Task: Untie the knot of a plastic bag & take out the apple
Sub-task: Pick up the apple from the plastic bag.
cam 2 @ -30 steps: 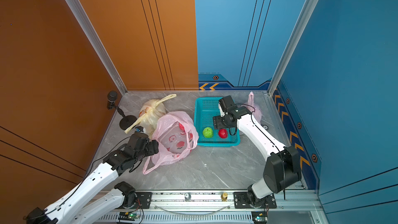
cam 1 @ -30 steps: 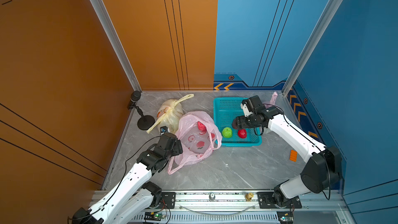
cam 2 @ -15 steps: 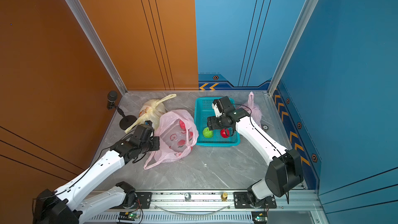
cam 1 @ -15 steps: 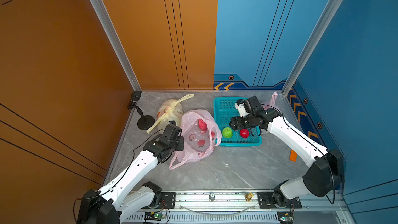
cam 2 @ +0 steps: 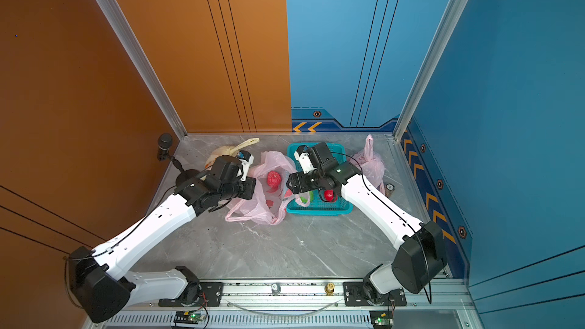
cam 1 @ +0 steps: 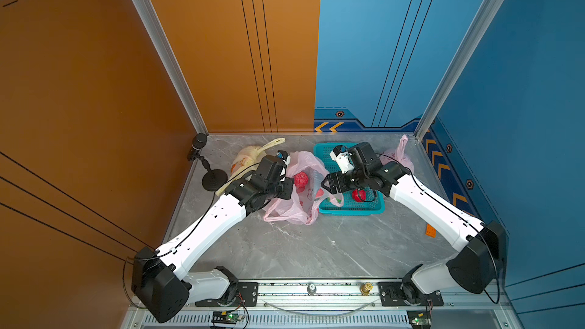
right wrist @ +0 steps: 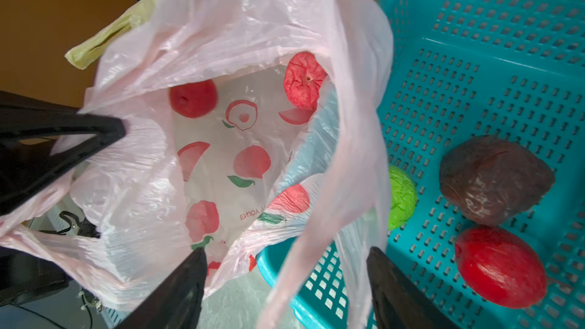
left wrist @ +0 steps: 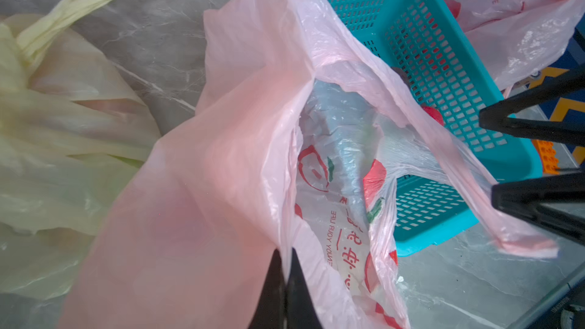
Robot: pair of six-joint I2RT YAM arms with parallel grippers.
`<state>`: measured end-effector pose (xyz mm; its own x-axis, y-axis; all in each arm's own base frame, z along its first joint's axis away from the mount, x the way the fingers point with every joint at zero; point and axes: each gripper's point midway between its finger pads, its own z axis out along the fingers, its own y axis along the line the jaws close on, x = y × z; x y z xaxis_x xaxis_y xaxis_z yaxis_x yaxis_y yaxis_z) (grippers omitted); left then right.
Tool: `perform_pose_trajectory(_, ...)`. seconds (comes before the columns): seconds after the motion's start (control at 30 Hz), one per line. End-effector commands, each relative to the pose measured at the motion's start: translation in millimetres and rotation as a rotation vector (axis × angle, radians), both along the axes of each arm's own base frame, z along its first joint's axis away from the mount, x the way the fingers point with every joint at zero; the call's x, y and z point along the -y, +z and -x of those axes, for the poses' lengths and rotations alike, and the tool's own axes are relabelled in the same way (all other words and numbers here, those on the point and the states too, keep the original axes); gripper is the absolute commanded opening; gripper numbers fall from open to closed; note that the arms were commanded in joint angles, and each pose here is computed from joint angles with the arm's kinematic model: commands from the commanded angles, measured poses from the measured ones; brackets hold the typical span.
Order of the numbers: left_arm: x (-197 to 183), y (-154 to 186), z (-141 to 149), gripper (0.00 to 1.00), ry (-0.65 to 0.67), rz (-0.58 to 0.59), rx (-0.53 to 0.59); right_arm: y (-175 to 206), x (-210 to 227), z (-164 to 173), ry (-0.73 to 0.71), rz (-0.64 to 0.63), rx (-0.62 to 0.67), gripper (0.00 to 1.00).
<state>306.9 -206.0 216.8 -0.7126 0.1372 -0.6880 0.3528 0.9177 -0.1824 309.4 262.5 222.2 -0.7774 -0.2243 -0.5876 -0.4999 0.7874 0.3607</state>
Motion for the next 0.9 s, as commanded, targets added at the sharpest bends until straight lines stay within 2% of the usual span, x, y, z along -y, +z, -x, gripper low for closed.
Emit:
perform_pose_trajectory(0.0,0.9,-7.8,11.6,0.0,-0.035,-0.016,-0.033,23.3,-19.2,2.7,0.051,-0.053,0.05,0.8)
perform_pose_trajectory(0.27,-34.4,-48.3,41.2,0.02,0.058,-0.023,-0.091,32.7,-55.3,26.9,0.187,-0.056,0.099,0.8)
perform_pose_trajectory(0.53,-48.1,-82.8,56.9,0.03,0.108,0.026,-0.13,-2.3,-103.0,46.5,0.27,0.042,0.079,0.74)
perform_pose_trajectory(0.7,-46.1,-96.2,57.2,0.03,0.106,0.033,-0.142,-33.1,-117.4,42.2,0.25,0.151,0.095,0.71)
perform_pose_trajectory(0.87,-41.6,-101.1,54.3,0.03,0.091,0.037,-0.147,-64.9,-116.1,15.9,0.161,0.264,0.119,0.68)
